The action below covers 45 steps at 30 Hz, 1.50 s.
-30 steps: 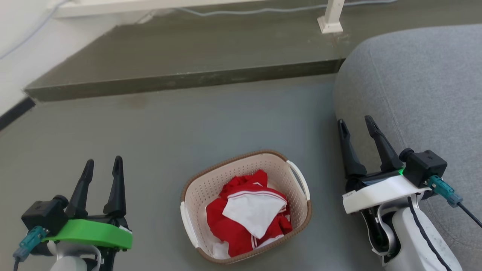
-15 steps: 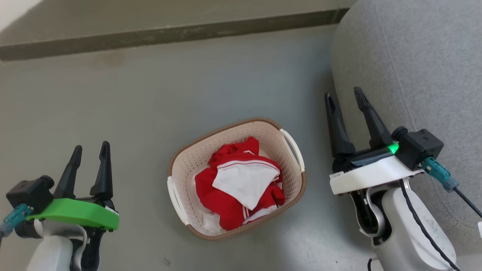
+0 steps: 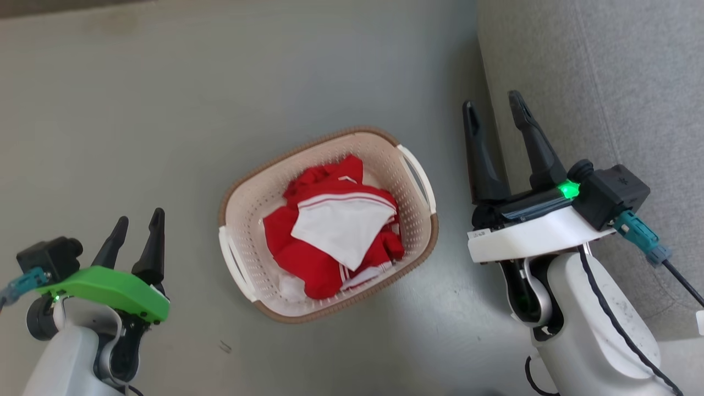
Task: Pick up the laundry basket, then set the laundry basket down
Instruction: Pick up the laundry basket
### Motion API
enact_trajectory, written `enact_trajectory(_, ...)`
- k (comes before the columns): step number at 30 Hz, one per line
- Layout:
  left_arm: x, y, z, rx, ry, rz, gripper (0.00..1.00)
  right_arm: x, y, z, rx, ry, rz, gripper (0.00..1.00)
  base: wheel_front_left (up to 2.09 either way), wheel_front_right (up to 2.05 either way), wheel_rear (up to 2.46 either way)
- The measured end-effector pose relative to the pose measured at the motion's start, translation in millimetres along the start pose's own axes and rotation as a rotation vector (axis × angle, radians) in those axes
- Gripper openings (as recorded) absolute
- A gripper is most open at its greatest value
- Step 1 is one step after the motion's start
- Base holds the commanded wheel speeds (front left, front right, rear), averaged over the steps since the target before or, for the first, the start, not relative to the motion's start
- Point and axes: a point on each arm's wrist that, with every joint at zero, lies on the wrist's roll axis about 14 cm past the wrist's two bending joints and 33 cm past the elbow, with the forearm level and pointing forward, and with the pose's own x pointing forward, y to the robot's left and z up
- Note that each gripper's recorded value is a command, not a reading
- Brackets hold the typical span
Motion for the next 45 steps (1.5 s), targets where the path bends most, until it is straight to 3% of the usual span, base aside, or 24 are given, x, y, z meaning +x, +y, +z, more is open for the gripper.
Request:
enact_trajectory(11, 20, 32, -72, -0.048, 0.278, 0.067, 1.0, 15, -6, -25, 0.015, 0.045, -0.01, 1.0, 0.0, 0.0, 0.0)
enact_trajectory(23, 38, 25, -134, -0.112, 0.521, 0.034, 1.0, 19, -18, -44, 0.019, 0.084, -0.036, 1.0, 0.0, 0.0, 0.0)
enact_trajectory(45, 62, 40, -199, -0.138, 0.777, 0.024, 1.0, 22, -45, -74, 0.02, 0.147, -0.098, 1.0, 0.0, 0.0, 0.0)
